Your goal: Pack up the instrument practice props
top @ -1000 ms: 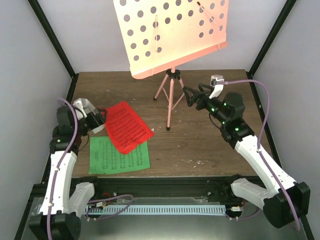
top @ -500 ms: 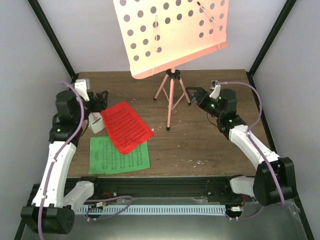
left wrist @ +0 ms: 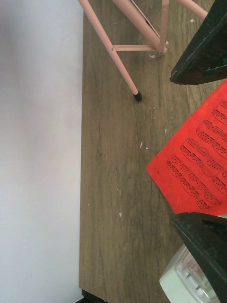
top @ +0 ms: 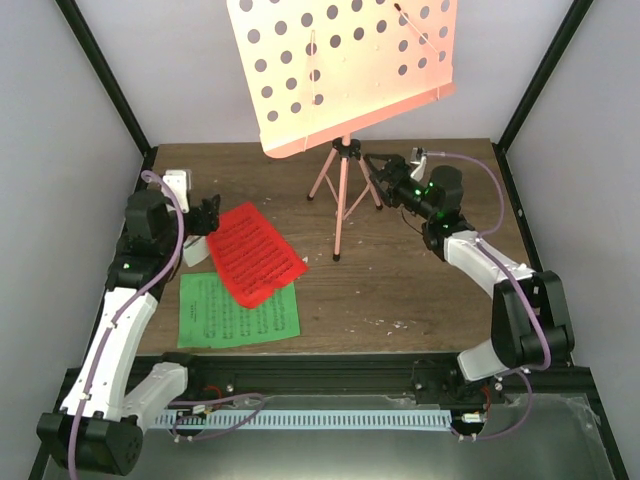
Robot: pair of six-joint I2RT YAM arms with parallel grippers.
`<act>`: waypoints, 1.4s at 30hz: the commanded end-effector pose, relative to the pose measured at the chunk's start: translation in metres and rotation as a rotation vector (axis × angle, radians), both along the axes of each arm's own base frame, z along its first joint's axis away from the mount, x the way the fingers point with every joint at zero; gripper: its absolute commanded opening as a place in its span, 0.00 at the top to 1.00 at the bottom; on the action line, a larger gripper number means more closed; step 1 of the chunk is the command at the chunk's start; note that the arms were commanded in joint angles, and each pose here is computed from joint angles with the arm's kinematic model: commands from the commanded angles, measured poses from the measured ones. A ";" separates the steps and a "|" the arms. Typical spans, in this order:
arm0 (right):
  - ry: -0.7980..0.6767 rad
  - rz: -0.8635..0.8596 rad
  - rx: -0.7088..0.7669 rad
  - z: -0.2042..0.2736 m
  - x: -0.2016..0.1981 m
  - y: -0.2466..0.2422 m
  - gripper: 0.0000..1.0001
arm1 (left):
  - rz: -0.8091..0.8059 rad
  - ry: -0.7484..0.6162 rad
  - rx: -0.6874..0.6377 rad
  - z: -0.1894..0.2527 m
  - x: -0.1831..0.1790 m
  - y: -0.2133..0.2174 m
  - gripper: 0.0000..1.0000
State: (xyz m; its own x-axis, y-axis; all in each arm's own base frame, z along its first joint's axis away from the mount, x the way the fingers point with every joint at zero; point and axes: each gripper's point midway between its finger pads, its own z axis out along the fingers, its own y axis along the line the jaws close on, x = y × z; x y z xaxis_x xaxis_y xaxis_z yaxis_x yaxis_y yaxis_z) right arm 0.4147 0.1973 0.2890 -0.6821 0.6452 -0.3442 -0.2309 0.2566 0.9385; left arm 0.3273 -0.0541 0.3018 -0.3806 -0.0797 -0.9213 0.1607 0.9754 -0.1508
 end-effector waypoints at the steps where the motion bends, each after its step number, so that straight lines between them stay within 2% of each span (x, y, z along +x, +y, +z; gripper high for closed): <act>1: -0.089 0.030 0.136 0.053 0.005 0.013 0.09 | -0.002 -0.010 0.023 -0.002 0.001 -0.001 0.26; 5: -0.090 0.032 0.161 0.061 0.013 0.022 0.10 | 0.004 -0.009 0.027 -0.003 0.001 0.000 0.26; 8: -0.083 0.024 0.172 0.062 0.018 0.025 0.16 | 0.005 -0.006 0.027 -0.004 0.001 0.001 0.26; 16: -0.074 0.031 0.168 0.058 0.022 0.030 0.43 | 0.003 -0.005 0.026 -0.004 0.001 0.000 0.26; 30: -0.080 0.034 0.143 0.053 0.021 0.033 0.61 | 0.005 -0.003 0.029 -0.006 0.001 0.001 0.27; 42: -0.200 0.024 0.071 0.052 0.018 0.033 0.69 | 0.005 0.000 0.027 -0.007 0.001 0.001 0.27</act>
